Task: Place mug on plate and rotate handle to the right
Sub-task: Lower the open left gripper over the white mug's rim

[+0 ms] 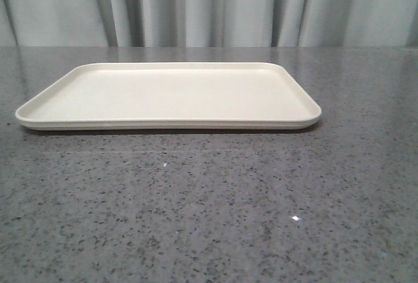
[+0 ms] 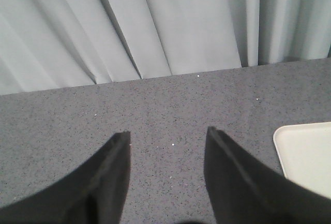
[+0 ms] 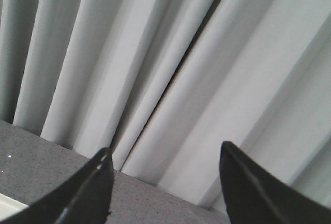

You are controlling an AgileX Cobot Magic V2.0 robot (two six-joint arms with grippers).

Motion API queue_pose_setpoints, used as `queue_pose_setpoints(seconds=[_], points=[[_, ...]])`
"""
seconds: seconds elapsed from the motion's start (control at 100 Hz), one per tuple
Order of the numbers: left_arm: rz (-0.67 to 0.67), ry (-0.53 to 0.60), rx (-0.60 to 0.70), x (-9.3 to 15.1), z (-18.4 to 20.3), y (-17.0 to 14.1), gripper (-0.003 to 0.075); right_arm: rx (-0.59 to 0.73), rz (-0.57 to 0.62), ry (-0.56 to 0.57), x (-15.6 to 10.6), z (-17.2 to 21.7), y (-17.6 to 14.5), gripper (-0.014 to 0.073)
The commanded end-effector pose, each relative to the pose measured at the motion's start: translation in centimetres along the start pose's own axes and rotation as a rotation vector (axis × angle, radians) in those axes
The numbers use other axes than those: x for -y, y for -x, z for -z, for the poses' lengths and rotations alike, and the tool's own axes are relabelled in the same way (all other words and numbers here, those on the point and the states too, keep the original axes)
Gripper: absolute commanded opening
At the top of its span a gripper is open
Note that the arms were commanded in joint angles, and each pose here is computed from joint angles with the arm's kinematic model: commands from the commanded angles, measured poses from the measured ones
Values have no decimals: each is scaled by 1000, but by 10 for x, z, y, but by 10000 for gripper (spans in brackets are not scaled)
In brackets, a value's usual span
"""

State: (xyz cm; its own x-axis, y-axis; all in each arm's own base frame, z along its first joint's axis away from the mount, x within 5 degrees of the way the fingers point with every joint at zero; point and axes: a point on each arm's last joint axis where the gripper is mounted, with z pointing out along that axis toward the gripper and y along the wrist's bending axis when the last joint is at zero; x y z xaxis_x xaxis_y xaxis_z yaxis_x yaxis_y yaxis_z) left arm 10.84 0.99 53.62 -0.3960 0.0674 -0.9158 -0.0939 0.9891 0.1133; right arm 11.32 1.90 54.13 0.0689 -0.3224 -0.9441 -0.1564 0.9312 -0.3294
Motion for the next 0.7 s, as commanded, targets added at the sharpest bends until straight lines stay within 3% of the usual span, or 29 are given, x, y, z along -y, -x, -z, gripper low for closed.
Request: queue_pose_setpoints(seconds=[0.0,0.38,0.69], points=[[-2,27,85,-4,6,10,340,91,14,-45,6,5,13,471],[-20,81,-21,-8,5,1,333,95,14,-46,6,4,14,465],[-2,30,-69,0,-15,3,333,86,14,-43,6,4,13,465]])
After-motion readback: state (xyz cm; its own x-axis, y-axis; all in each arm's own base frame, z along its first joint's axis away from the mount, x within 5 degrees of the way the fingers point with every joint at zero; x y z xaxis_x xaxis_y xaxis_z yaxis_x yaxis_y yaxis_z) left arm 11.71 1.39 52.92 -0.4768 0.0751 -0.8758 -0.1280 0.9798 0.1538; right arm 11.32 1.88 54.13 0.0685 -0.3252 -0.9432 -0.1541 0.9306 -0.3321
